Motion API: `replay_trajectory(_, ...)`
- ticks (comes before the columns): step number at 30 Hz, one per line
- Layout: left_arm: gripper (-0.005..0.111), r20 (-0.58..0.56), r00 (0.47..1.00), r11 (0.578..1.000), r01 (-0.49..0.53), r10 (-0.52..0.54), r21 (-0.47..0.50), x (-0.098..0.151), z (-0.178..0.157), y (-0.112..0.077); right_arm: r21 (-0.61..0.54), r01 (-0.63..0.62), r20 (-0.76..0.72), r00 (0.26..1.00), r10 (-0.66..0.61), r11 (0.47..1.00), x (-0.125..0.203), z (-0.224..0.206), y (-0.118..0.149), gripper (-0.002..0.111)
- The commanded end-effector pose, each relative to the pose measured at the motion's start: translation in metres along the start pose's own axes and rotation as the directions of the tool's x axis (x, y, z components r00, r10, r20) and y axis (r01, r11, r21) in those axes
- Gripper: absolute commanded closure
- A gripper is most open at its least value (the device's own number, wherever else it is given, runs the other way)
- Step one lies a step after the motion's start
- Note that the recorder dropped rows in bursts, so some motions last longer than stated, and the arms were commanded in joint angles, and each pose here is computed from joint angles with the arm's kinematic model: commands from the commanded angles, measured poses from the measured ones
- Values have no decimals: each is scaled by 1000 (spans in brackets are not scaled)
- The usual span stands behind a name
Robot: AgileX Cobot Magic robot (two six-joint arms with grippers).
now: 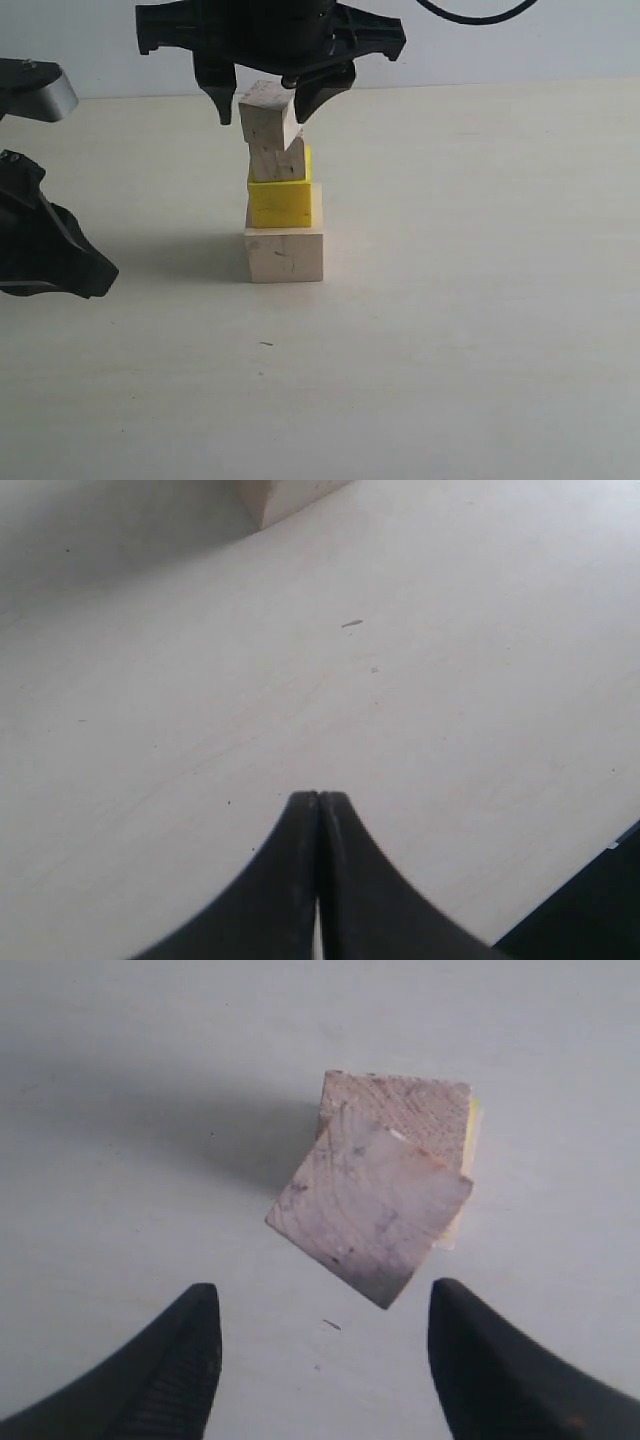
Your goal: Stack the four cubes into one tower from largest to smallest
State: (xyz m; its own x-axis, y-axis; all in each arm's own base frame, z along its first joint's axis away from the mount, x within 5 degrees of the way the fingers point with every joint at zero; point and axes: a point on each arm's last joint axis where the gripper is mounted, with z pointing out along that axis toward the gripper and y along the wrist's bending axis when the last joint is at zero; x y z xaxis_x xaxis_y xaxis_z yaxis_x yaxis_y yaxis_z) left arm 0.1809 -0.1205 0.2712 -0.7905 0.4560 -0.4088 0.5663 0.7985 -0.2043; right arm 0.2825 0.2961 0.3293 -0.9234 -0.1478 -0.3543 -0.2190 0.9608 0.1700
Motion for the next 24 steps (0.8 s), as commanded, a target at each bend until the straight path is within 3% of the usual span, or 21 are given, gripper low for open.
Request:
replay_trajectory(1, 107, 1, 1000, 1000, 3, -3, 8, 1, 0, -1, 1, 97, 8, 995, -97, 995, -1, -2, 0, 49)
replay_trajectory(9, 107, 3, 1000, 1000, -5, 5, 6, 1, 0, 0, -33, 91, -4, 996, -91, 995, 1, -5, 3, 49)
replay_trajectory(18, 107, 5, 1000, 1000, -16, 16, 5, 0, 0, 0, -81, 129, 69, 990, -124, 988, 5, -46, -3, 50)
replay_trajectory(24, 107, 9, 1000, 1000, -16, 16, 4, 0, 0, 0, -57, 170, 28, 985, -168, 984, 16, -39, -10, 64)
